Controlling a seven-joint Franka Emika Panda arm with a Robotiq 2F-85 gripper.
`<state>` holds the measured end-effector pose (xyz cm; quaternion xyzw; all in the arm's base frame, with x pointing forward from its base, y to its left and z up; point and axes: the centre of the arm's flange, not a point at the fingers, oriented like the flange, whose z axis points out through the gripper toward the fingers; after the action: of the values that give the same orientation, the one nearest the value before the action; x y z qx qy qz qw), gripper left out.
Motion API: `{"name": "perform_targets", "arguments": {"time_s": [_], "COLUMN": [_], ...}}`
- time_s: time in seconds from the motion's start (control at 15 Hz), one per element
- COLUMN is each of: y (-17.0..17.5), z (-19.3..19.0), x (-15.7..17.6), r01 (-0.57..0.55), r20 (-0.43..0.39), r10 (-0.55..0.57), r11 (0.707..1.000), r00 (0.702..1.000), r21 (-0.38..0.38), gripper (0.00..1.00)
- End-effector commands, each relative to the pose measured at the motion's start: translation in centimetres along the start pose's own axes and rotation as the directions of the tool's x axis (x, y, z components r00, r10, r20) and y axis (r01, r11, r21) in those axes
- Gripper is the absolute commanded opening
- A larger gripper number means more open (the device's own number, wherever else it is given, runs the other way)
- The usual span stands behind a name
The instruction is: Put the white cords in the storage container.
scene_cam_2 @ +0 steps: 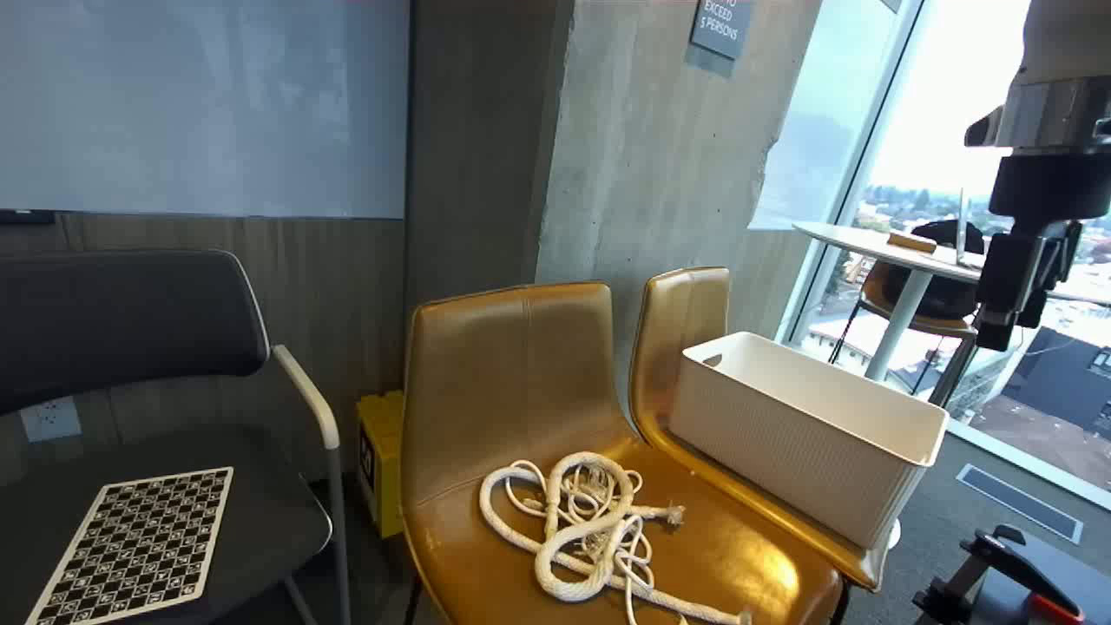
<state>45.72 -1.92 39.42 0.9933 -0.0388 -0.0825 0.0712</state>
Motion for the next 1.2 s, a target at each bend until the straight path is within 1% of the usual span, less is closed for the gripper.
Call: {"name": "perform_targets", "arguments": {"time_s": [0.0,0.6,0.73,0.87,1.0,1.13], "y": [0.0,0.0,-1.9,-4.0,-6.0,-8.3], "z": [0.0,0.0,0.9,2.1,3.2,4.0], "x": [0.0,0.0,-0.8,-1.5,-1.7,-1.6], "r01": [0.000,0.000,0.015,0.065,0.115,0.160], "r20": [0.000,0.000,-0.008,-0.027,-0.069,-0.129], "r10": [0.000,0.000,-0.015,-0.064,-0.111,-0.151], "r11": [1.000,1.000,1.000,0.997,0.992,0.985], "r00": [1.000,1.000,1.000,0.998,0.991,0.980], "r21": [0.000,0.000,0.017,0.040,0.059,0.069], "gripper": [1.00,1.00,1.00,1.00,1.00,1.00]}}
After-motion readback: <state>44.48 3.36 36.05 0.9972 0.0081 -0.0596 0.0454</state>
